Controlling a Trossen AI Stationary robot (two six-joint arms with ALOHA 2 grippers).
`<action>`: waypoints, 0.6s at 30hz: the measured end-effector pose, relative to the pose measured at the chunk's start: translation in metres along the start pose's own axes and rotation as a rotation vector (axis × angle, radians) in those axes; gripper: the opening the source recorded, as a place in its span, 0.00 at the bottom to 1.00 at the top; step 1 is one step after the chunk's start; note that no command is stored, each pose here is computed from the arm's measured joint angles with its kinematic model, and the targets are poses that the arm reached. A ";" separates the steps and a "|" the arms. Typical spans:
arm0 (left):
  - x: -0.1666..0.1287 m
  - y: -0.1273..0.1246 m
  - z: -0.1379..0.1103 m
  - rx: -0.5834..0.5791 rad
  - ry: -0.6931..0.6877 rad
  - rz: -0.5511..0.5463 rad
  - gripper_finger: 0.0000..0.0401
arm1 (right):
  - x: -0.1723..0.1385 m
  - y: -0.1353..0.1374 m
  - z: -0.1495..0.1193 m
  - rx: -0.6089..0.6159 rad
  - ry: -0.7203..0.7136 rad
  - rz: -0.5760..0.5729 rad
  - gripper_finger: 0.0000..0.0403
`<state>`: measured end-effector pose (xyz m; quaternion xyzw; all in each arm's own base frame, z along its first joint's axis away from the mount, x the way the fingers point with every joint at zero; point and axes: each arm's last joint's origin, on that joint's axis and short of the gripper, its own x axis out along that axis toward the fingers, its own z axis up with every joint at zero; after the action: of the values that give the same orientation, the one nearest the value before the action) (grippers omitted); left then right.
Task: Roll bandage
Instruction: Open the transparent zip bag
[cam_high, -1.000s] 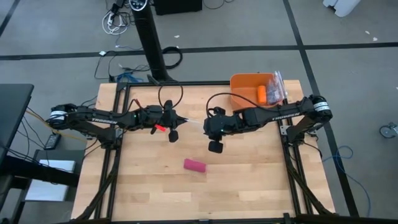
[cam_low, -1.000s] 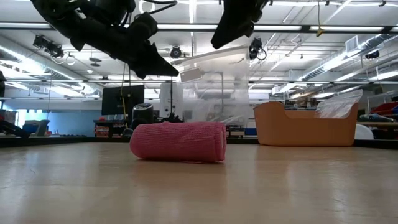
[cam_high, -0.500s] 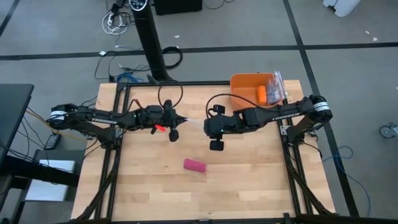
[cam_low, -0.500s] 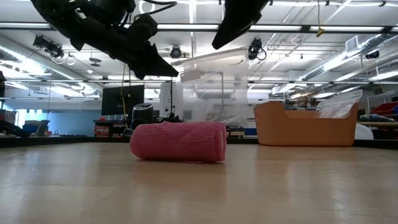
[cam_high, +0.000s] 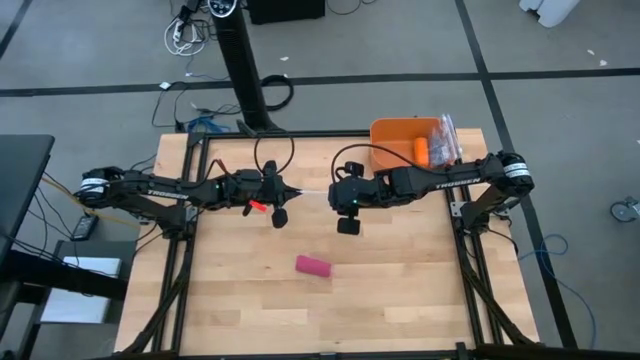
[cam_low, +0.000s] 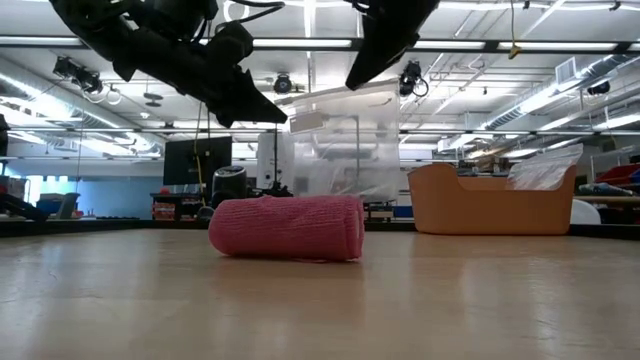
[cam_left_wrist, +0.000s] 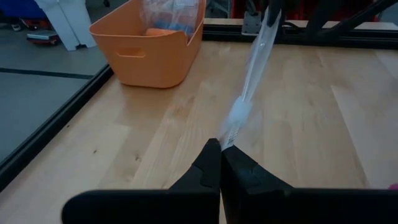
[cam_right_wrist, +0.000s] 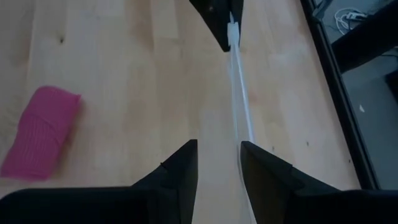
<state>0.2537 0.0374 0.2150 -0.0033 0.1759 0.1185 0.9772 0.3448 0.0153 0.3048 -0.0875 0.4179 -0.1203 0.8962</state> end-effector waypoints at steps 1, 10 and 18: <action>0.000 0.000 0.000 0.000 0.000 0.000 0.00 | 0.001 -0.001 -0.001 0.002 0.002 0.000 0.30; 0.000 0.000 0.000 0.000 -0.005 -0.013 0.00 | 0.019 -0.010 -0.003 0.019 0.035 0.091 0.29; 0.000 -0.001 0.002 -0.004 -0.022 -0.030 0.00 | 0.053 -0.008 -0.007 0.025 0.085 0.249 0.27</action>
<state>0.2547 0.0367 0.2169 -0.0065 0.1650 0.1043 0.9807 0.3712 -0.0085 0.2637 -0.0184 0.4618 -0.0167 0.8867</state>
